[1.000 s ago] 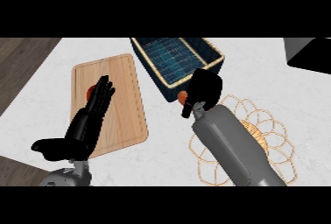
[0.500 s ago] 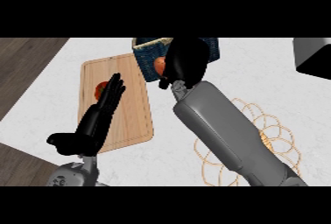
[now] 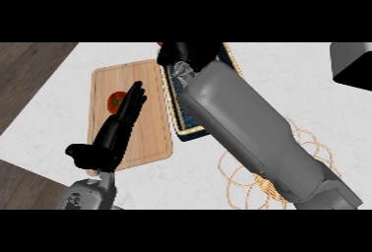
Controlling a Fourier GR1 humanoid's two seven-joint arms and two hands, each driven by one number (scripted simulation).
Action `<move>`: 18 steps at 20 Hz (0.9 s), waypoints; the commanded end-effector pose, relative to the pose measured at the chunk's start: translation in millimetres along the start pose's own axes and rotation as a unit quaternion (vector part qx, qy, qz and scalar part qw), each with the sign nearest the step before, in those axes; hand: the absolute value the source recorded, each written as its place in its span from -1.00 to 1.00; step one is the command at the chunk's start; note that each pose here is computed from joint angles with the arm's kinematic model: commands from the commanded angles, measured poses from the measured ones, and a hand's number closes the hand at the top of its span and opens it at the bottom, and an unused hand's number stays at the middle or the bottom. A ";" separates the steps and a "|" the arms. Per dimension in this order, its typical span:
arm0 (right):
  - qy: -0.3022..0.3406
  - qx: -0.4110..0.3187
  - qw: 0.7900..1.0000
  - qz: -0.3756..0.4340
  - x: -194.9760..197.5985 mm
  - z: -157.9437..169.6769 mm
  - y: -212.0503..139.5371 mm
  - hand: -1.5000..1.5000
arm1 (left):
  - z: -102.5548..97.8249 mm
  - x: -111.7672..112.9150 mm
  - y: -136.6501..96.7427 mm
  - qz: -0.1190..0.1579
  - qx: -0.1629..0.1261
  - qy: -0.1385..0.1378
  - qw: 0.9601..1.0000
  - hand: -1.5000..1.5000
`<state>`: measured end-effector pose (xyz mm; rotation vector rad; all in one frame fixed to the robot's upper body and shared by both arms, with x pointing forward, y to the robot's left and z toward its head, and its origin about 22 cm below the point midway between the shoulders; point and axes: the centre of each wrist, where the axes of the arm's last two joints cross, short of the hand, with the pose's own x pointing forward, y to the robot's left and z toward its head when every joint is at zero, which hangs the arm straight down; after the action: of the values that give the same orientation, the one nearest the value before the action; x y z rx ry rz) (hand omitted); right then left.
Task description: Pick the sweet potato from the placemat and place it in the basket
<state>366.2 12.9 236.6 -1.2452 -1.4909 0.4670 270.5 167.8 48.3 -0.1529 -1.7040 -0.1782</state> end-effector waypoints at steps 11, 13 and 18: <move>0.163 -0.054 0.984 0.047 31.4 -19.5 0.1 1.00 | -2.3 -5.3 5.9 -0.001 0.022 0.003 1.000 0.00; 0.172 -0.058 0.982 0.052 32.3 -23.5 1.1 1.00 | -1.4 -7.4 13.1 -0.004 0.033 0.013 0.999 0.00; 0.175 -0.067 0.981 0.037 32.2 -27.2 4.2 1.00 | -0.4 -7.2 12.1 -0.012 0.040 0.006 0.999 0.00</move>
<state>396.9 26.5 256.7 -1.4292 -1.3468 0.4057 274.7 178.1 42.6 -0.0903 -1.6956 -0.1304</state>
